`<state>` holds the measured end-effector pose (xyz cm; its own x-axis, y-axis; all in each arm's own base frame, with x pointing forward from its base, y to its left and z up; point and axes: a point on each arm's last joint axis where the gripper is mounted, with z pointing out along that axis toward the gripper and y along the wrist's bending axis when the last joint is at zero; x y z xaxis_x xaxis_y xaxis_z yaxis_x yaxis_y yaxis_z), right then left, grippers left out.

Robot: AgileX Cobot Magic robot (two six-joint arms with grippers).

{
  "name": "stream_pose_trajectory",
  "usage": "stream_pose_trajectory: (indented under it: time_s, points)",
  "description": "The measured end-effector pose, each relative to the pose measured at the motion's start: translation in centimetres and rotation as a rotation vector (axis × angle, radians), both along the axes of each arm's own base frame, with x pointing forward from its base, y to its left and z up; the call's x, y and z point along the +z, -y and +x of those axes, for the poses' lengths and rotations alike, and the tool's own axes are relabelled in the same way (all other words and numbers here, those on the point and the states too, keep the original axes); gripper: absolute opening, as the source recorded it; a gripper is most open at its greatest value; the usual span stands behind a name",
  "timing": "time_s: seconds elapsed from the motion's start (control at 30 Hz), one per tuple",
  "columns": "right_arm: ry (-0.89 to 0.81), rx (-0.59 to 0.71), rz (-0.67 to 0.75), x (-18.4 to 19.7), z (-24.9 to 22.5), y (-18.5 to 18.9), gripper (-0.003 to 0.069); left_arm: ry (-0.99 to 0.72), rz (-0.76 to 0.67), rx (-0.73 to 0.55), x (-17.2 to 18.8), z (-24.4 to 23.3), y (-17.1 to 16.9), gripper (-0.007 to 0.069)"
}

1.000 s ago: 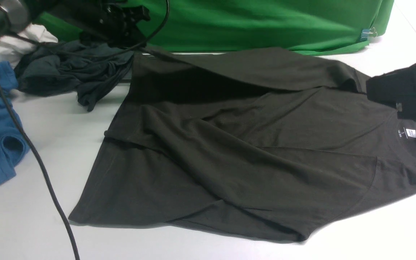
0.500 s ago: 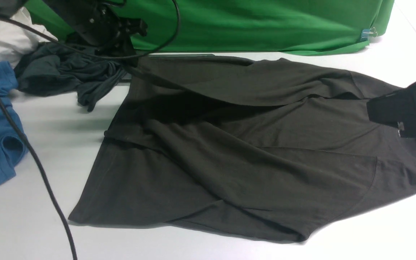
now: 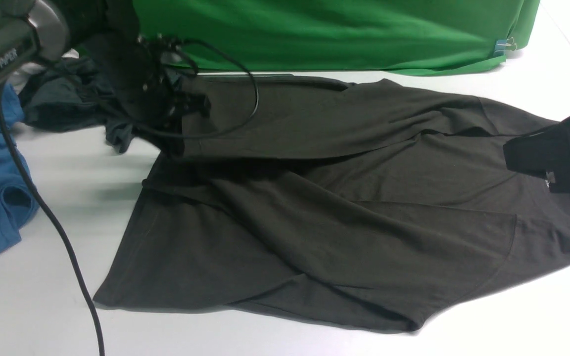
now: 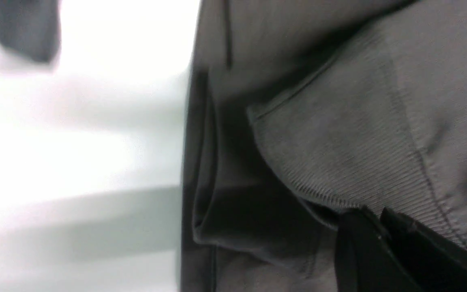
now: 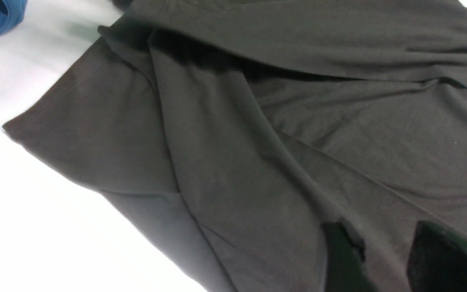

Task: Fold a long-sleeved shirt on a white desktop.
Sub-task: 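Fold the left side of the dark shirt inward over its body with the left gripper, then grasp the near edge of the shirt at its hem and shoulder corners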

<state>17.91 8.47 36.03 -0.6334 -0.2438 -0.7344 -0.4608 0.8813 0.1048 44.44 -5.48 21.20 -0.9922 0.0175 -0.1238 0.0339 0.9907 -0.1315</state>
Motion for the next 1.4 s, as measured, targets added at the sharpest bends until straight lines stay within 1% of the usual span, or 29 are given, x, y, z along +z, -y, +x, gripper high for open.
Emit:
stream_pose_trajectory:
  time_s: [0.03, 0.07, 0.1, 0.13, 0.17, 0.2, 0.23, 0.33, 0.4, 0.47, 0.53, 0.57, 0.63, 0.67, 0.77, 0.8, 0.83, 0.97, 1.0, 1.07, 1.1, 1.13, 1.23, 1.33, 1.4]
  points:
    - [0.001, 0.0, 0.0, 0.0, 0.0, 0.0, 0.0241, -0.004, 0.0, 0.003, -0.2, -0.1, 0.0, 0.0072]
    - [0.001, 0.0, 0.0, 0.0, 0.0, 0.0, 0.0241, -0.005, 0.0, 0.003, -0.3, -0.1, 0.0, 0.0072]
    - [0.003, 0.0, 0.001, 0.0, 0.0, 0.0, 0.0241, -0.007, 0.001, 0.004, -0.3, -0.1, 0.0, 0.0094]
    - [0.014, 0.005, -0.008, 0.0, 0.1, 0.0, 0.0241, -0.009, 0.002, 0.001, -0.3, -0.1, 0.0, 0.0155]
    - [0.014, 0.005, -0.009, 0.0, 0.1, 0.0, 0.0241, -0.011, 0.002, 0.0, -0.3, -0.1, 0.0, 0.0162]
    - [0.023, 0.011, -0.025, 0.0, 0.2, 0.1, 0.0241, -0.017, 0.003, -0.006, -0.3, -0.2, 0.0, 0.022]
    - [0.023, 0.012, -0.028, 0.0, 0.2, 0.1, 0.0241, -0.019, 0.003, -0.008, -0.3, -0.2, 0.0, 0.0228]
    - [0.005, 0.015, -0.066, -1.0, 0.6, 0.1, 0.0241, 0.008, 0.011, -0.035, 0.9, -0.6, -0.1, 0.0437]
    - [-0.027, 0.015, -0.081, -2.2, 0.6, 0.1, 0.0241, 0.04, 0.022, -0.05, 2.3, -1.1, -0.3, 0.0554]
    - [-0.042, 0.016, -0.089, -2.7, 0.6, 0.1, 0.0241, 0.06, 0.029, -0.057, 3.3, -1.5, -0.4, 0.0582]
    - [-0.092, 0.017, -0.109, -4.3, 0.3, 0.2, 0.0241, 0.096, 0.055, -0.064, 5.5, -3.3, -0.8, 0.0663]
    - [-0.101, 0.017, -0.112, -4.6, 0.3, 0.3, 0.0241, 0.107, 0.058, -0.065, 6.0, -3.6, -0.9, 0.0666]
    - [-0.146, 0.019, -0.129, -6.2, -0.1, 0.4, 0.0241, 0.097, 0.071, -0.047, 7.1, -6.2, -1.3, 0.0686]
    - [-0.153, 0.018, -0.132, -6.5, -0.2, 0.4, 0.0241, 0.093, 0.073, -0.048, 7.1, -6.7, -1.3, 0.0688]
    - [-0.195, 0.018, -0.149, -8.3, -0.6, 0.6, 0.0241, 0.03, 0.068, 0.026, 6.6, -11.2, -1.8, 0.0693]
    - [-0.204, 0.021, -0.156, -8.8, -0.8, 0.7, 0.0241, -0.006, 0.069, 0.052, 5.3, -12.9, -1.9, 0.0693]
    - [-0.206, 0.025, -0.16, -8.9, -0.8, 0.7, 0.0241, -0.013, 0.068, 0.069, 4.8, -14.0, -2.1, 0.0693]
    - [-0.192, 0.034, -0.166, -9.0, -0.7, 0.7, 0.0241, -0.077, 0.07, 0.141, 0.9, -17.4, -2.5, 0.0694]
    - [-0.188, 0.034, -0.165, -8.9, -0.7, 0.7, 0.0241, -0.092, 0.063, 0.157, 0.2, -17.8, -2.7, 0.0693]
    - [-0.185, 0.034, -0.164, -8.9, -0.7, 0.7, 0.0241, -0.113, 0.021, 0.233, -1.9, -18.6, -3.5, 0.0688]
    - [-0.185, 0.034, -0.164, -8.9, -0.7, 0.7, 0.0241, -0.116, 0.006, 0.267, -2.4, -18.6, -4.1, 0.0686]
    - [-0.185, 0.034, -0.164, -8.9, -0.7, 0.7, 0.0241, -0.116, 0.003, 0.27, -2.6, -18.6, -4.0, 0.0685]
    - [-0.181, 0.047, -0.165, -8.9, -0.7, 0.6, 0.0241, -0.091, -0.066, 0.365, -4.2, -18.2, -5.9, 0.0664]
    - [-0.18, 0.062, -0.172, -8.9, -0.8, 0.6, 0.0241, -0.067, -0.119, 0.391, -4.7, -17.8, -6.7, 0.0636]
    - [-0.181, 0.091, -0.184, -9.0, -0.9, 0.3, 0.0252, -0.046, -0.169, 0.39, -5.2, -17.3, -7.0, 0.0591]
